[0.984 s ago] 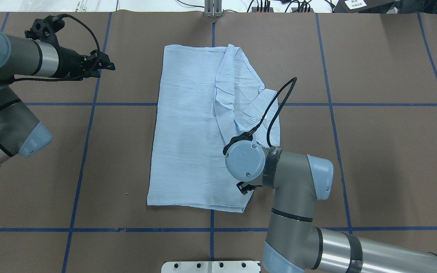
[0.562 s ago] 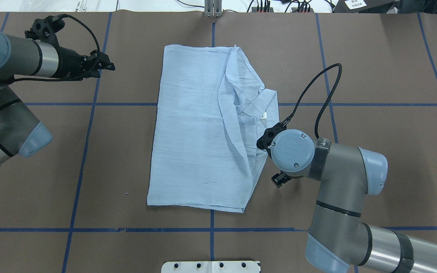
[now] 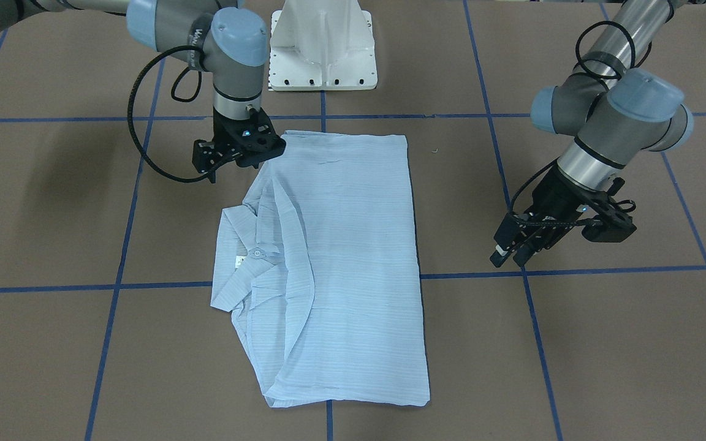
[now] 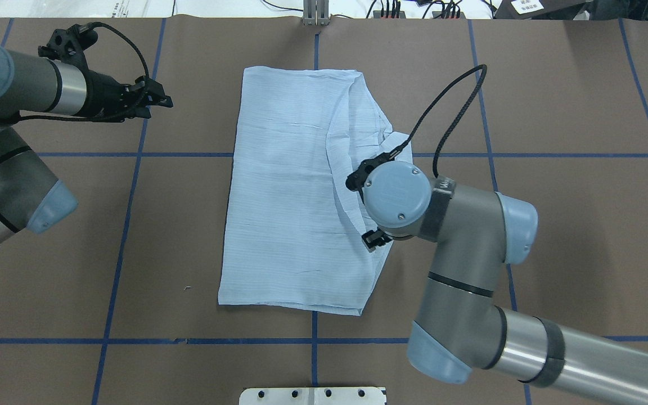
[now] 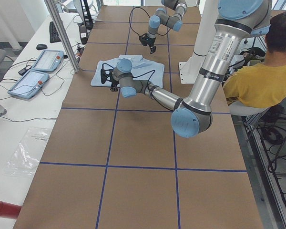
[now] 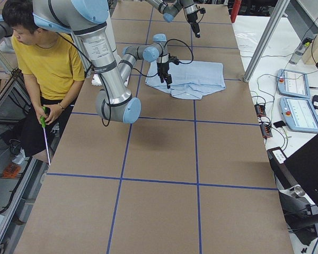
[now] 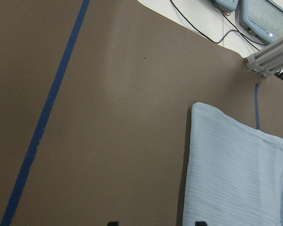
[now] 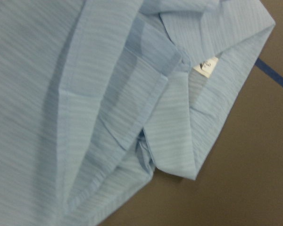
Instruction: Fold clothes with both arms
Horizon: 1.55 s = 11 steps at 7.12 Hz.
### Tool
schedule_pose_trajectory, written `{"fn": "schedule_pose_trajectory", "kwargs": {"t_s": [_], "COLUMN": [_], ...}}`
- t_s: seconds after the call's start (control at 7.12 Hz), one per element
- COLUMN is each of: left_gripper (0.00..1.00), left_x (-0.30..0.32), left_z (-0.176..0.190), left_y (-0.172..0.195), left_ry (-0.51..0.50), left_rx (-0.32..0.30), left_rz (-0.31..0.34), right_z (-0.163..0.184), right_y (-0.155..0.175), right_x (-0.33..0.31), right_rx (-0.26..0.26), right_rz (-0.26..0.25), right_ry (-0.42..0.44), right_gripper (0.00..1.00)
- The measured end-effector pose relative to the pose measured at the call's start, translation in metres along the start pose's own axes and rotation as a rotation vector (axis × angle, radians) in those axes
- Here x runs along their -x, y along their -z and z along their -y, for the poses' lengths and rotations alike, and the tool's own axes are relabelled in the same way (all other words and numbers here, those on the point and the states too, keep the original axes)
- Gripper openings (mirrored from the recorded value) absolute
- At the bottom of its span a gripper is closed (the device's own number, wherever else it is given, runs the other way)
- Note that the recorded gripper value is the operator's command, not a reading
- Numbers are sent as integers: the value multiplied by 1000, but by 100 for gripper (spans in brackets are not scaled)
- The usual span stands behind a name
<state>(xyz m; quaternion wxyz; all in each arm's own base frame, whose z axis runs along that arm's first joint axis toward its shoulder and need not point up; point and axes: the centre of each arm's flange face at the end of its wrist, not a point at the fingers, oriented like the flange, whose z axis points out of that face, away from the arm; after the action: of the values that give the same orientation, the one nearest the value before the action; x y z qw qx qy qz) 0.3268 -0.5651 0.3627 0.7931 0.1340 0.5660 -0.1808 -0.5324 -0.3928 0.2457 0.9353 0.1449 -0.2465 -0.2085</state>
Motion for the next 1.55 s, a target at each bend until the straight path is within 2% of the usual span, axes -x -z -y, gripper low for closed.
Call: {"fn": "schedule_pose_trajectory", "kwargs": {"t_s": [0.28, 0.98, 1.26, 1.41, 1.55], "left_gripper": [63, 64, 64, 64, 64], "left_x": [-2, -11, -4, -4, -4], "left_z": [-1, -4, -7, -7, -8], "left_y": [3, 14, 16, 17, 18], "left_ry": [-1, -5, -4, -4, -4], "left_rx": [6, 4, 6, 7, 7], "left_rz": [-6, -22, -17, -17, -19], "right_z": [33, 56, 65, 59, 46], "right_y": [-14, -44, -55, -67, -69], "right_x": [25, 32, -10, -48, -81], "right_rx": [-19, 16, 22, 25, 23], "right_rz": [17, -29, -57, -54, -12], "right_ry": [-63, -83, -67, -51, -55], "right_gripper": [100, 100, 100, 100, 100]}}
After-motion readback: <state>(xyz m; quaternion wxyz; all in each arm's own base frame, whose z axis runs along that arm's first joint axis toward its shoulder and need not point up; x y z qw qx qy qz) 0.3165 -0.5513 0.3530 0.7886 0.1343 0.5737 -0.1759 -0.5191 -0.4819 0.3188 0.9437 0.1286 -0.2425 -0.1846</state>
